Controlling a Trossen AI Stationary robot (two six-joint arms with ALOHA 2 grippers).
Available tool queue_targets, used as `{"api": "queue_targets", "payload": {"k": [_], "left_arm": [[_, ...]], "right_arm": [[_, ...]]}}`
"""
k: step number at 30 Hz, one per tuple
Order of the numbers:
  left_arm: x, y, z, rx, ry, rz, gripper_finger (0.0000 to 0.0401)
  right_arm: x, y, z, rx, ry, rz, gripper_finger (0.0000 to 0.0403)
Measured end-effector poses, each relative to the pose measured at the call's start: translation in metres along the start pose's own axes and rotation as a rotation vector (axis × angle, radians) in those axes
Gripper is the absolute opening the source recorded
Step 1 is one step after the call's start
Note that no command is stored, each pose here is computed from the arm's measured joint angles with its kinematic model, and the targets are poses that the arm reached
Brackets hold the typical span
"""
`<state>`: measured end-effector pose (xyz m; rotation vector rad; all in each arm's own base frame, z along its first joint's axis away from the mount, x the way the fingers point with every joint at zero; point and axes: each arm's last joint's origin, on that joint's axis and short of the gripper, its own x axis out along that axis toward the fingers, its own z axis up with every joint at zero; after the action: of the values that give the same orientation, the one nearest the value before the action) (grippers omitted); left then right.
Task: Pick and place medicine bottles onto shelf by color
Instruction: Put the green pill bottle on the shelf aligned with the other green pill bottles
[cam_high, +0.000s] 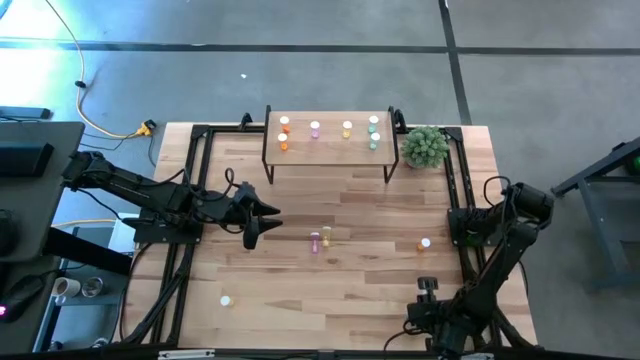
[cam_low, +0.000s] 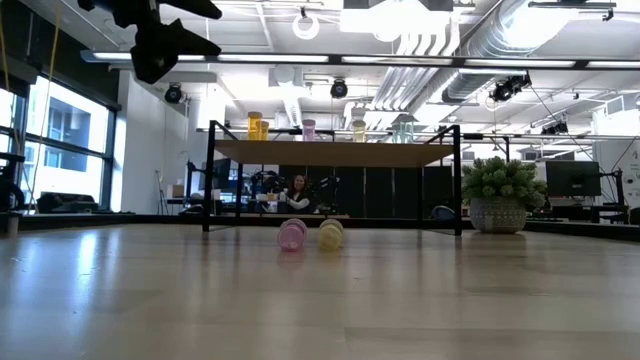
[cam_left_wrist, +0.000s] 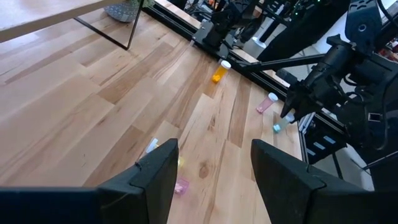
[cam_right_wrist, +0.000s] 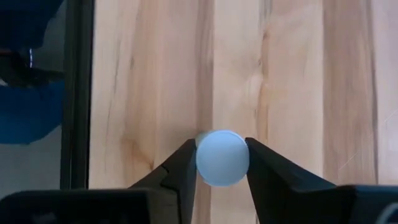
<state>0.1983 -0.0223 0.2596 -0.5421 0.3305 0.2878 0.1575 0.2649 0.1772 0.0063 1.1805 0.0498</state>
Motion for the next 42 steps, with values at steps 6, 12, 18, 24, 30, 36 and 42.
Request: {"api": "queue_targets", "payload": {"k": [6, 12, 18, 24, 30, 36, 42], "left_arm": [[0.005, 0.0, -0.003, 0.03, 0.019, 0.014, 0.0193], [0.012, 0.001, -0.008, 0.054, 0.047, 0.034, 0.0193], [0.017, 0.002, -0.012, 0.066, 0.074, 0.053, 0.0193], [0.02, 0.001, -0.014, 0.068, 0.098, 0.037, 0.0193], [0.019, 0.0, -0.015, 0.069, 0.121, 0.004, 0.0193], [0.018, -0.003, -0.017, 0.162, 0.116, 0.0, 0.0193], [0.015, -0.007, -0.019, 0.255, 0.064, 0.049, 0.0193]], "right_arm": [[-0.004, -0.006, 0.024, 0.06, -0.013, -0.004, 0.0113], [-0.012, -0.014, 0.053, 0.112, -0.076, -0.047, 0.0108], [-0.024, -0.025, 0.079, 0.123, -0.152, -0.128, 0.0113], [-0.037, -0.042, 0.109, 0.135, -0.192, -0.188, 0.0113], [-0.054, -0.075, 0.143, 0.159, -0.207, -0.314, 0.0113], [-0.071, -0.113, 0.174, 0.155, -0.21, -0.393, 0.0114], [-0.085, -0.146, 0.199, 0.126, -0.226, -0.429, 0.0114]]}}
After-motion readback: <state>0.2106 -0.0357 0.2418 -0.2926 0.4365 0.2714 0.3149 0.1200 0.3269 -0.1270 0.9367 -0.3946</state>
